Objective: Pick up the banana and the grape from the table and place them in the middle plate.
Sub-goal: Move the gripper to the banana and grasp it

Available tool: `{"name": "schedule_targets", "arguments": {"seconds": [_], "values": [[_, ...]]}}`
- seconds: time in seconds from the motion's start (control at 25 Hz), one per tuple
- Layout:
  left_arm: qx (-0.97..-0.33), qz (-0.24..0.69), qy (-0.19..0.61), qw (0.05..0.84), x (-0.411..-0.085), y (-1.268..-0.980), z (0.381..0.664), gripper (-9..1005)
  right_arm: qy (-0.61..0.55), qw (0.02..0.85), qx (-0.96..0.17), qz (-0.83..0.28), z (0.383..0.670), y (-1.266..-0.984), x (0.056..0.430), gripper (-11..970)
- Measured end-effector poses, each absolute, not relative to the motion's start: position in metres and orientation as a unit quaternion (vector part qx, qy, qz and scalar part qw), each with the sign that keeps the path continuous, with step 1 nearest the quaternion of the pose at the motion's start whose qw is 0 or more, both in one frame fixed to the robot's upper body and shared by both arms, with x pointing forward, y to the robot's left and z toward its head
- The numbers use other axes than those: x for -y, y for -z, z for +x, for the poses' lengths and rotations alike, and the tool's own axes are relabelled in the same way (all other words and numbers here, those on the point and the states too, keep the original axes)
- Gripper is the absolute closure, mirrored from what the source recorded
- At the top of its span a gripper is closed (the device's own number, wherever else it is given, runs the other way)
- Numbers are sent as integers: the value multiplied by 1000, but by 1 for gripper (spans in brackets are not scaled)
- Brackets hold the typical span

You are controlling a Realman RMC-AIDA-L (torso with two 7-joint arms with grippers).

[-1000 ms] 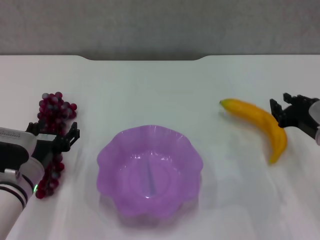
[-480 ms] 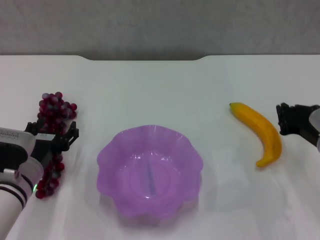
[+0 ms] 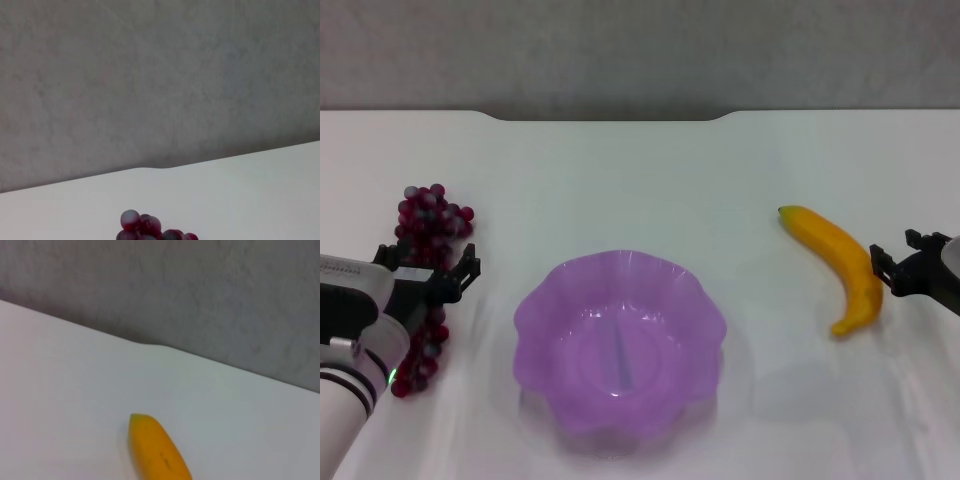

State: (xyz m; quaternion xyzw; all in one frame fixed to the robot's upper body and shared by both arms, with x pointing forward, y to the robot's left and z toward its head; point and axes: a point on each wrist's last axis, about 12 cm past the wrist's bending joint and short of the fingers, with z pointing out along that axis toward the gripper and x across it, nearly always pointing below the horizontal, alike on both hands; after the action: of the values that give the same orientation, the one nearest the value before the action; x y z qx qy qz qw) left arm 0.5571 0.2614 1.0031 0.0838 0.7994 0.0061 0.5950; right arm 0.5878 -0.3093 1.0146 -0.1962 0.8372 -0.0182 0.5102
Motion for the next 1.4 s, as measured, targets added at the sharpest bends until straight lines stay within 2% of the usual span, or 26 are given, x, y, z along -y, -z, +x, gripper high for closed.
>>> {"name": "schedule_targets", "arguments": {"seconds": [0.32, 0.4, 1.4], "values": [[-799, 85, -5, 595, -261, -1003, 557, 109, 18, 502, -839, -207, 589, -1014, 305, 374], [-799, 85, -5, 595, -261, -1003, 558, 109, 17, 502, -839, -211, 590, -1014, 303, 221], [-805, 88, -2, 586, -257, -1002, 558, 110, 14, 459, -862, -215, 573, -993, 309, 227]]}}
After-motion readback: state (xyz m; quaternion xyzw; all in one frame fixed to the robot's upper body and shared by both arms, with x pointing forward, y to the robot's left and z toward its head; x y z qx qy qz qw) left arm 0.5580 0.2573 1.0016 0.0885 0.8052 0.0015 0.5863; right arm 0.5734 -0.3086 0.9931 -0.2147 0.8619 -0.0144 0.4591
